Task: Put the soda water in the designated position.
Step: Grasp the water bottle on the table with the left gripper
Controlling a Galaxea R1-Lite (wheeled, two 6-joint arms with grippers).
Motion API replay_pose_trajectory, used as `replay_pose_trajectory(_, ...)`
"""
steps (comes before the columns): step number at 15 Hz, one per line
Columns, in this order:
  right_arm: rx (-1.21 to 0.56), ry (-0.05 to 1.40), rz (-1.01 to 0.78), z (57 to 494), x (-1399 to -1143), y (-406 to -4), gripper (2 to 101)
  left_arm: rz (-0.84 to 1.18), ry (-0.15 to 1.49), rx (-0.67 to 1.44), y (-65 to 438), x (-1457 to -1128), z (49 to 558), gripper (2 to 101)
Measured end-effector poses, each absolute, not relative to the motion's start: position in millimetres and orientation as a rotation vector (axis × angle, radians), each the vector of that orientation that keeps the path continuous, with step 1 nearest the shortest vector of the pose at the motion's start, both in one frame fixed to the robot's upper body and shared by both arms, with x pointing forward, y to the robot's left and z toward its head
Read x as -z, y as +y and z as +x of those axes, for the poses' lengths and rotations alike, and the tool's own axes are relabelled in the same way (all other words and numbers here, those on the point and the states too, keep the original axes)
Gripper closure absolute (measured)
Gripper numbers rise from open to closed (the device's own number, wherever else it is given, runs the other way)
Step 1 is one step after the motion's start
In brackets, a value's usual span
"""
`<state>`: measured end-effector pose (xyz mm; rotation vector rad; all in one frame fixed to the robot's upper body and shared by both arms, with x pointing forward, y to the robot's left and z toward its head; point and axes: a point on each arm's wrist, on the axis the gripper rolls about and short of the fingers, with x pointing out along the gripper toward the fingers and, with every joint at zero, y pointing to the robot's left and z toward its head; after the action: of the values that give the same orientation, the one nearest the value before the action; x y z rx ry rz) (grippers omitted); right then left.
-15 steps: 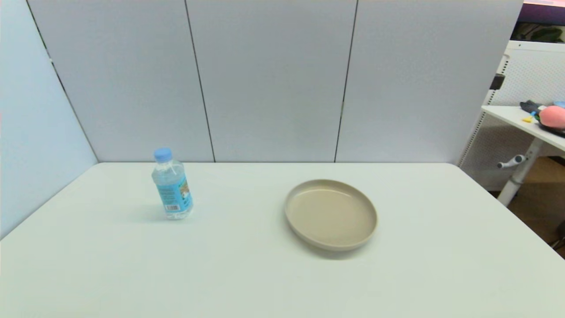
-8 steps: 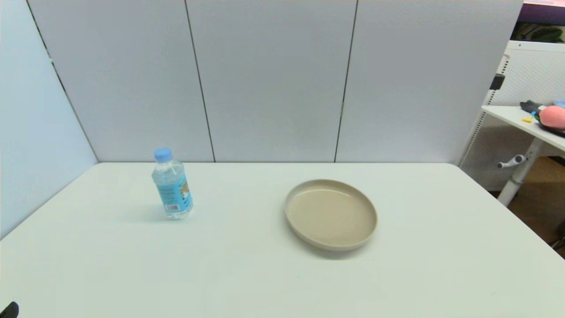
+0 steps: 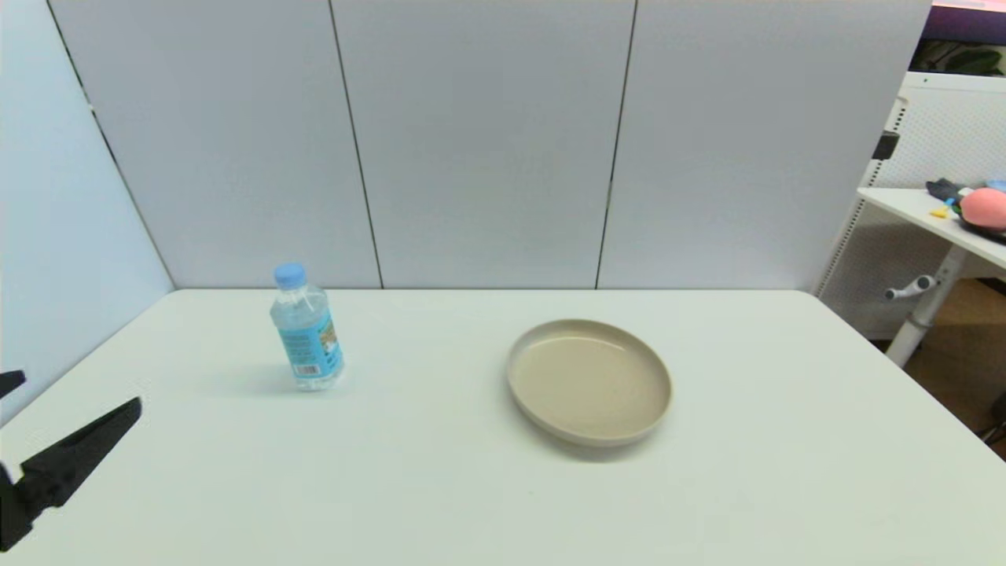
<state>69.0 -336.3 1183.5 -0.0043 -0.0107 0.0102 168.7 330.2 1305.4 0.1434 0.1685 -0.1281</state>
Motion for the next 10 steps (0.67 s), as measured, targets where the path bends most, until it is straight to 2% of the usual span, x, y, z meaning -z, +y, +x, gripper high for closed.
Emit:
replay_pose_trajectory(5,-0.010,-0.011,-0.004,69,-1184,-336,5.2,0.142,0.235,0.171,324,-1282,238,5.4)
replay_pose_trajectory(10,-0.010,-0.010,-0.004,69,-1183,-336,5.2,0.145,0.240,0.201,316,-1253,285,5.4)
